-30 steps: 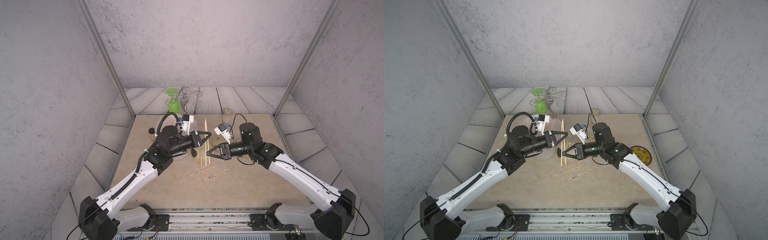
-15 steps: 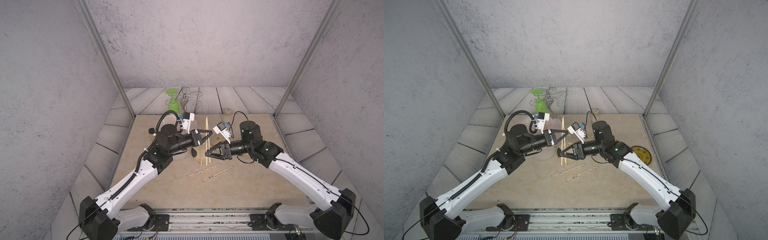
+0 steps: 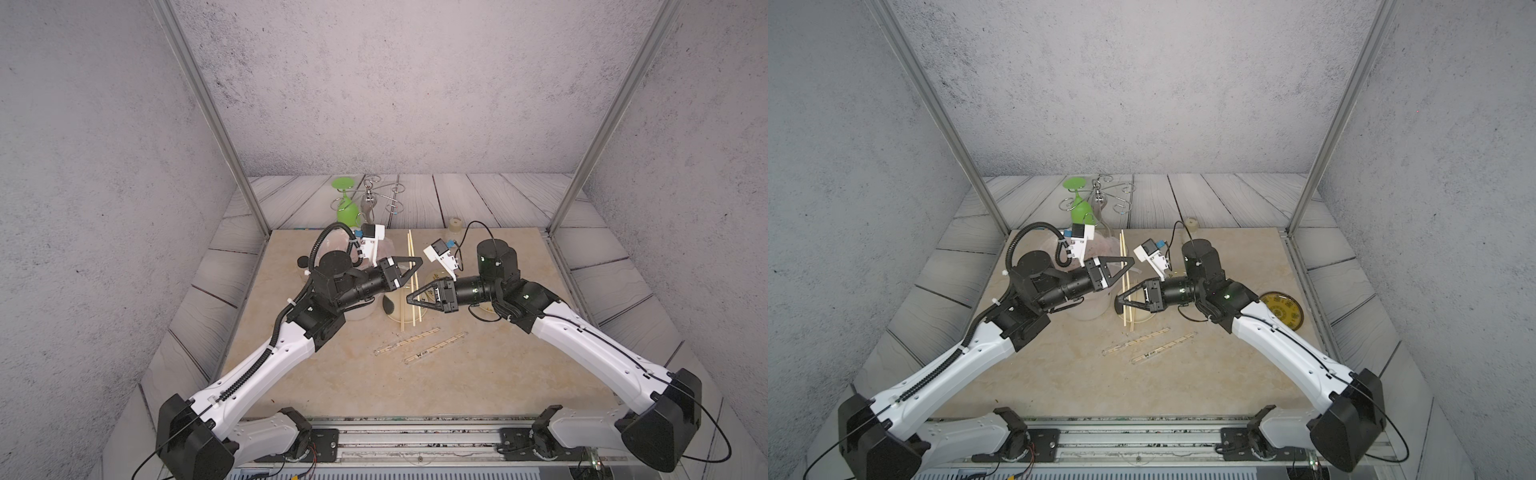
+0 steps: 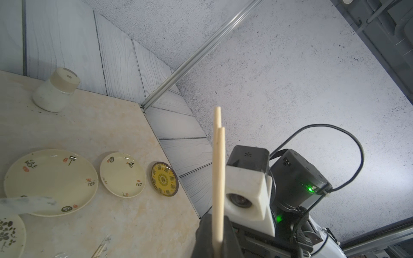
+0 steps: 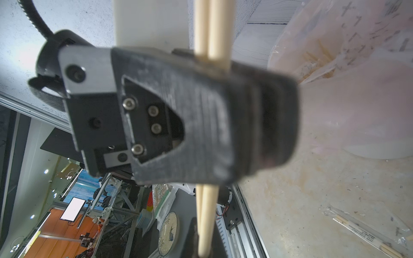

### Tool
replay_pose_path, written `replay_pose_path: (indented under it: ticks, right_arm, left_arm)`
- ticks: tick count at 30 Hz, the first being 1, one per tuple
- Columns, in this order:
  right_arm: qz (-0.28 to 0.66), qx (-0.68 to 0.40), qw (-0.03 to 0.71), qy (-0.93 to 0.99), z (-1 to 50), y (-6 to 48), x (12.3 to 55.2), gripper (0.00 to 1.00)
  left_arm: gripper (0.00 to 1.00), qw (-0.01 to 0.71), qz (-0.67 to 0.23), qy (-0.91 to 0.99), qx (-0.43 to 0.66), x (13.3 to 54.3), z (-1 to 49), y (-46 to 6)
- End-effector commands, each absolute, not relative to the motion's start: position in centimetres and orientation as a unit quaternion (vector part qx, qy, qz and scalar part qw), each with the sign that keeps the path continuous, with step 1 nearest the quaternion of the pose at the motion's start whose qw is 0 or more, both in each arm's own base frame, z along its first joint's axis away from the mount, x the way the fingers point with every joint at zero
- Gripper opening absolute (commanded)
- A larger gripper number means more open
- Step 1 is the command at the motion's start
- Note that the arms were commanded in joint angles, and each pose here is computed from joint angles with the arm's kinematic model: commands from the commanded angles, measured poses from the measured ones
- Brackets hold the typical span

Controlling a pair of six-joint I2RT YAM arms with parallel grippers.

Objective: Remove the packaging of disposable chopsticks
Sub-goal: Adjust the disposable chopsticks, then place the disposable chopsticks on the plate.

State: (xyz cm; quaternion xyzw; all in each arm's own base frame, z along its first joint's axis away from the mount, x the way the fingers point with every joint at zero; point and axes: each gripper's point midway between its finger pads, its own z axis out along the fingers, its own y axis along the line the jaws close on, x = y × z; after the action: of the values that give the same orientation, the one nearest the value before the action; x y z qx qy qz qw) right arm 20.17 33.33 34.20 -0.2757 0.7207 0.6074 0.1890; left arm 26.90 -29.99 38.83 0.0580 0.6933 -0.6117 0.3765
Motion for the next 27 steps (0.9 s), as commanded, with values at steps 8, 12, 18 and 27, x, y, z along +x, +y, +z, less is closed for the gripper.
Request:
replay_pose_path:
  ticks: [8,12,18,27]
  right_arm:
    - [0.591,-0.238,0.143,0.757,31.9,32.5,20.3,0.0]
    - [0.571,-0.207,0.137,0.782,30.5,30.8,21.1,0.0]
    - [0.48,-0.132,0.111,0.86,24.2,25.3,25.0,0.0]
    - [0.358,-0.086,0.034,0.929,13.3,22.5,32.5,0.0]
  left_arm:
    - [0.42,0.424,-0.581,0.695,-0.002,29.5,39.6,-27.4]
    - [0.43,0.432,-0.569,0.699,-0.012,30.2,39.6,-26.3]
    - [0.43,0.479,-0.494,0.724,0.037,29.8,40.1,-23.8]
    - [0.43,0.562,-0.323,0.755,0.098,29.0,39.2,-19.2]
